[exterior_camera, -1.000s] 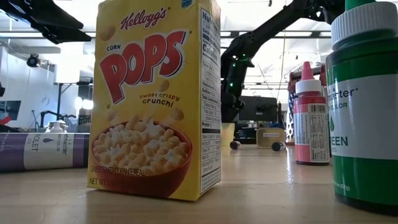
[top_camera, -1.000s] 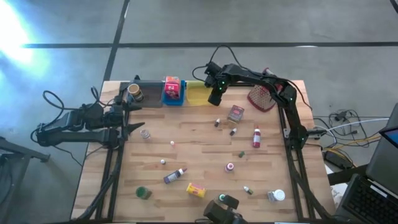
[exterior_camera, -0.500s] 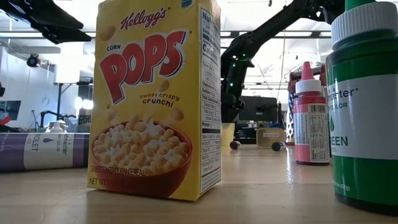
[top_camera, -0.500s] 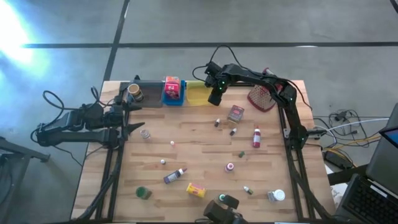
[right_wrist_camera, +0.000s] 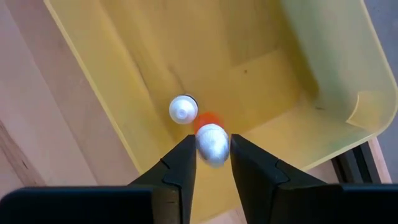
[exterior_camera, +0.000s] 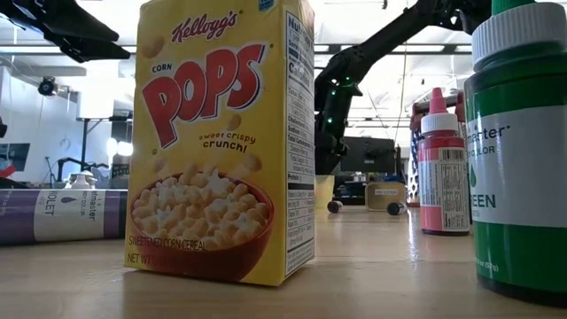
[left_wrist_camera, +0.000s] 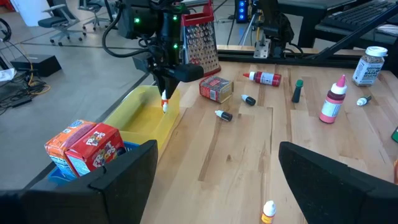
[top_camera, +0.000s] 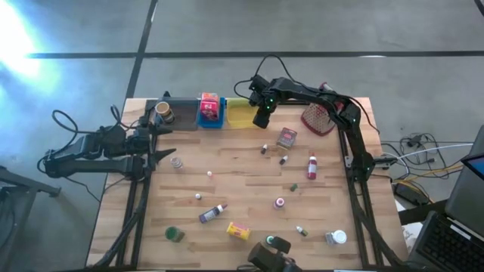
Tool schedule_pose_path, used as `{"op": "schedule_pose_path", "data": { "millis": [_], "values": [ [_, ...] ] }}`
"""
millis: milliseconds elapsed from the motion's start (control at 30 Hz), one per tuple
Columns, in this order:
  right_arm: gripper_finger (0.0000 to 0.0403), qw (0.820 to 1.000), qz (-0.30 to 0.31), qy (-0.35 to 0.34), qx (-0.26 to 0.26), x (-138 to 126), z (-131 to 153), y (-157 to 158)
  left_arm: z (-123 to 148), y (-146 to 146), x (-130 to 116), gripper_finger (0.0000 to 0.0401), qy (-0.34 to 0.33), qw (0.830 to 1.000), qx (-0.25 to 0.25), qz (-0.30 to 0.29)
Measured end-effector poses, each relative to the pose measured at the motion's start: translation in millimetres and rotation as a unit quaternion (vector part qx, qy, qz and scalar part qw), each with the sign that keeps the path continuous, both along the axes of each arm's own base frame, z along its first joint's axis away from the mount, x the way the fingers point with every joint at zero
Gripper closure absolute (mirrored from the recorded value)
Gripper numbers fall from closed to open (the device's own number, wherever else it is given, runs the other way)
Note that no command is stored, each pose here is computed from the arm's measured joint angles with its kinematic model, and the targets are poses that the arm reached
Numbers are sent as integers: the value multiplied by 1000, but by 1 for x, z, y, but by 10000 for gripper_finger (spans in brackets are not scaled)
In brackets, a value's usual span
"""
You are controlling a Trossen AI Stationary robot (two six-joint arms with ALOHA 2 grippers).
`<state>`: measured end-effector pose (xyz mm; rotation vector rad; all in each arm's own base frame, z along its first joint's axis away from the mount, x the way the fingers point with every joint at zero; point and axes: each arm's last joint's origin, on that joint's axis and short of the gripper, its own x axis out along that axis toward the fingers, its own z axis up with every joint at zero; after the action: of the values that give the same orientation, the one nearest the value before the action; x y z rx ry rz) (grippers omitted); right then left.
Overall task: Pick & Place Kitchen Items
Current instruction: Put the right orange food coloring bottle into the yellow bin, then adjust the yellow bin on the table
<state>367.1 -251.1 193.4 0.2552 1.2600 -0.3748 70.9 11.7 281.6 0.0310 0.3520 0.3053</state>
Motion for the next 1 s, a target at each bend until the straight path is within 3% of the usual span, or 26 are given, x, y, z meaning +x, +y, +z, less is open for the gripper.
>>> {"op": "schedule_pose_path", "data": {
  "millis": [200, 467, 733, 867, 1000],
  "values": [
    [298, 1000, -1, 0, 0, 0, 0, 0, 0, 0, 0, 62, 0, 1000, 0, 0],
    [321, 1000, 3, 0, -2, 0, 3, -1, 0, 0, 0, 62, 0, 1000, 0, 0],
    [346, 999, 1, -22, -25, 7, 43, -5, 0, 0, 0, 62, 0, 1000, 0, 0],
    [366, 999, -21, 14, -46, -1, 61, -8, 0, 0, 0, 62, 0, 1000, 0, 0],
    [391, 997, -65, 41, -23, -16, 60, -17, 0, 0, 0, 62, 0, 1000, 0, 0]
  ]
}}
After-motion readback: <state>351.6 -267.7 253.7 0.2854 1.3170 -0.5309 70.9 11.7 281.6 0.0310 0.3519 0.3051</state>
